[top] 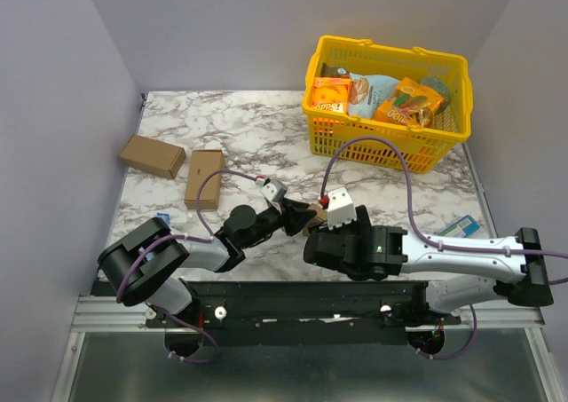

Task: Fold the paper box

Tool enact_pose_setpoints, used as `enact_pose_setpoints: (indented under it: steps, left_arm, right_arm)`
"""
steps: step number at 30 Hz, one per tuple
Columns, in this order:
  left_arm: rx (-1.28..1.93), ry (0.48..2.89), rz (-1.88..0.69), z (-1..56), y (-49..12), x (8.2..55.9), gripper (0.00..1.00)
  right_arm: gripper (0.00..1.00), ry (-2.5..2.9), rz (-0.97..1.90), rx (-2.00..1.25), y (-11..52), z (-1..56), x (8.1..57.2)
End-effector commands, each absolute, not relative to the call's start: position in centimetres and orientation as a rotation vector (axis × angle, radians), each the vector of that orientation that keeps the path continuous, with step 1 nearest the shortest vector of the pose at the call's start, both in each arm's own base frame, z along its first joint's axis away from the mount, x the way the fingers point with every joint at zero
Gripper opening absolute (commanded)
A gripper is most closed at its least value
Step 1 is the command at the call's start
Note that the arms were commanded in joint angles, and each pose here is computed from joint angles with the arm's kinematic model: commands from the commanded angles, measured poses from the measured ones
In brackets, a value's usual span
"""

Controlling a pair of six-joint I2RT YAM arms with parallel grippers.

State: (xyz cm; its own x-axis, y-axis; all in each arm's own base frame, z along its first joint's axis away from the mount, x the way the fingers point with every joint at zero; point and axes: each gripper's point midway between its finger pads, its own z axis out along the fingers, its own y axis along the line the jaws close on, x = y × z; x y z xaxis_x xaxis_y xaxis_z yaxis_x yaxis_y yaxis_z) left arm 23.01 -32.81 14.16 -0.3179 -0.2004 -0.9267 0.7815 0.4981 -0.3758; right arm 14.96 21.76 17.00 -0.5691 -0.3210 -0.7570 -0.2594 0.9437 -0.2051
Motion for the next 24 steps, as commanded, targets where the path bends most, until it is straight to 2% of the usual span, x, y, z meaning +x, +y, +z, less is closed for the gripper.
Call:
enact_pose_setpoints:
  steps: [1, 6, 10, 17, 24]
  left_arm:
    - [0.622, 1.855, -0.938, 5.8, -30.6, 20.9, 0.42]
    - [0.630, 1.855, -0.925, 5.7, -30.4, 20.8, 0.42]
    - [0.634, 1.856, -0.919, 5.6, -30.3, 20.7, 0.42]
    - [0.628, 1.843, -0.898, 6.3, -30.0, 20.7, 0.42]
    - [0.635, 1.839, -0.878, 6.7, -29.8, 20.8, 0.42]
  right_arm:
    - [0.94, 2.185, 0.025, -0.533, 23.1, 16.8, 15.7]
    - [0.96, 2.180, -0.075, -0.552, 21.2, 16.2, 17.4]
    - [0.94, 2.177, -0.022, -0.636, 21.8, 15.6, 17.8]
    - [0.65, 2.208, -0.048, -0.748, 22.5, 13.4, 17.5]
    - [0.55, 2.202, -0.089, -0.767, 22.4, 12.8, 17.8]
